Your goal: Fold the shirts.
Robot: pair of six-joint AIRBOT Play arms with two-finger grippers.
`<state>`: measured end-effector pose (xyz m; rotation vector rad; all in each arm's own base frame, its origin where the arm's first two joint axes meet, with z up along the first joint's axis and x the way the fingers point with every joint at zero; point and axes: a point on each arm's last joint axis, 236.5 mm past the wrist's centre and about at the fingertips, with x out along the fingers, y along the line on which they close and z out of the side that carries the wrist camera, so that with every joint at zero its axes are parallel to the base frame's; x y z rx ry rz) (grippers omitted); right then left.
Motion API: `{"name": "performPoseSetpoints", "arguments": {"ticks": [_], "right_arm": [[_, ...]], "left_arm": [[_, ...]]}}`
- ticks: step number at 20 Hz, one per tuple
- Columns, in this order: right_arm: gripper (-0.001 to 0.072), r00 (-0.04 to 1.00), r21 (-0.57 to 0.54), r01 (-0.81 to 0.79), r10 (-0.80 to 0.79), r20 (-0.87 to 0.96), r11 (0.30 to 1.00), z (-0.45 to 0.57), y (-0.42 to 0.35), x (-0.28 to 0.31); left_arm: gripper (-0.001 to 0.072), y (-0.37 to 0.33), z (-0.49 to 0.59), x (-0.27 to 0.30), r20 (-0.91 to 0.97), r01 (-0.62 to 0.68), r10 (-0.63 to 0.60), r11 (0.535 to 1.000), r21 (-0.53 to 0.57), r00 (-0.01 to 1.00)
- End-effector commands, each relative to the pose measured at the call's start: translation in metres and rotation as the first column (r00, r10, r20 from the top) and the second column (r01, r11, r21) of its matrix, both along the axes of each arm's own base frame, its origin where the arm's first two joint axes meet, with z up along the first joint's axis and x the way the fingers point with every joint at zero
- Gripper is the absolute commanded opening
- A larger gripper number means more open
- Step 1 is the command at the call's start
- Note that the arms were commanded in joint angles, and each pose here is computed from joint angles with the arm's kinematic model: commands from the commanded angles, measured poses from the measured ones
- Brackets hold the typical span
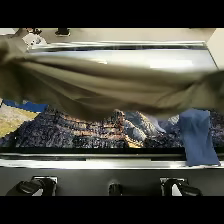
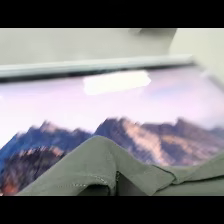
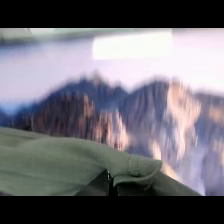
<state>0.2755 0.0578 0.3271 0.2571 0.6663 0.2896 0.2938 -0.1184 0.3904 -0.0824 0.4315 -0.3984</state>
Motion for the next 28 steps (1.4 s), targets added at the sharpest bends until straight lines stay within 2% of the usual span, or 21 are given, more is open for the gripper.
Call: {"name": "performPoseSetpoints", "arguments": {"ticks": [1,3,6,8,10,12,14,15,16,17,18,20,22,23,24,26,28], "right_arm": [[0.0039,0.878,0.044,-0.012,0.032,-0.478,0.999,-0.100,-0.002,-0.030],[0.0039,0.835,0.061,0.005,0.029,-0.550,0.998,-0.146,0.001,-0.006],[0.0039,0.837,0.081,0.023,0.026,-0.547,0.996,-0.207,0.020,0.058],[0.0040,0.836,0.116,0.116,-0.034,-0.547,0.986,-0.241,0.025,0.108],[0.0040,0.799,0.153,0.274,-0.136,-0.586,0.949,-0.283,0.018,0.150],[0.0040,0.736,0.190,0.405,-0.195,-0.649,0.894,-0.324,0.018,0.174],[0.0040,0.724,0.269,0.470,-0.192,-0.663,0.841,-0.346,0.028,0.198],[0.0043,0.731,0.309,0.500,-0.203,-0.652,0.809,-0.349,0.029,0.211],[0.0169,0.747,0.345,0.520,-0.220,-0.628,0.781,-0.346,0.028,0.224],[0.0488,0.782,0.386,0.510,-0.228,-0.580,0.768,-0.334,0.024,0.237],[0.0624,0.831,0.405,0.451,-0.208,-0.516,0.795,-0.315,0.019,0.247],[0.0624,0.886,0.343,0.336,-0.172,-0.430,0.877,-0.283,-0.010,0.253],[0.0624,0.864,0.185,0.346,-0.235,-0.446,0.920,-0.276,-0.075,0.239],[0.0624,0.828,0.130,0.374,-0.268,-0.492,0.918,-0.284,-0.103,0.224],[0.0624,0.776,0.087,0.395,-0.281,-0.564,0.915,-0.297,-0.124,0.201],[0.0622,0.675,0.047,0.386,-0.248,-0.695,0.921,-0.320,-0.138,0.161],[0.0640,0.633,0.051,0.340,-0.188,-0.751,0.939,-0.336,-0.131,0.143]], "left_arm": [[0.0022,0.016,-0.059,0.027,-0.127,-0.044,0.063,0.988,0.147,0.990],[0.0022,0.007,-0.079,0.067,-0.112,-0.034,0.054,0.985,0.167,0.992],[0.0023,-0.008,-0.114,0.145,-0.078,-0.040,0.055,0.983,0.182,0.995],[0.0024,-0.010,-0.154,0.197,-0.089,-0.068,0.085,0.982,0.178,0.992],[0.0026,-0.009,-0.213,0.233,-0.165,-0.073,0.106,0.978,0.195,0.981],[0.0027,-0.015,-0.281,0.245,-0.297,-0.038,0.106,0.974,0.224,0.949],[0.0033,-0.034,-0.327,0.243,-0.415,-0.002,0.071,0.986,0.166,0.907],[0.0129,-0.045,-0.338,0.242,-0.447,0.006,0.051,0.992,0.125,0.893],[0.0461,-0.052,-0.344,0.240,-0.472,0.001,0.039,0.996,0.085,0.881],[0.0720,-0.051,-0.346,0.237,-0.508,-0.035,0.057,0.998,0.054,0.860],[0.0720,-0.043,-0.346,0.228,-0.549,-0.036,0.064,0.997,0.061,0.834],[0.0720,-0.009,-0.354,0.196,-0.671,0.004,0.073,0.994,0.112,0.738],[0.0708,0.030,-0.369,0.148,-0.817,0.021,0.087,0.993,0.120,0.570],[0.0610,0.037,-0.377,0.122,-0.867,0.023,0.054,0.997,0.076,0.495],[0.0593,0.036,-0.385,0.100,-0.895,0.020,0.003,1.000,0.013,0.446],[0.0598,0.023,-0.410,0.053,-0.927,-0.033,-0.069,0.996,-0.087,0.369],[0.0625,-0.001,-0.439,0.018,-0.928,-0.100,-0.128,0.980,-0.173,0.351]]}}
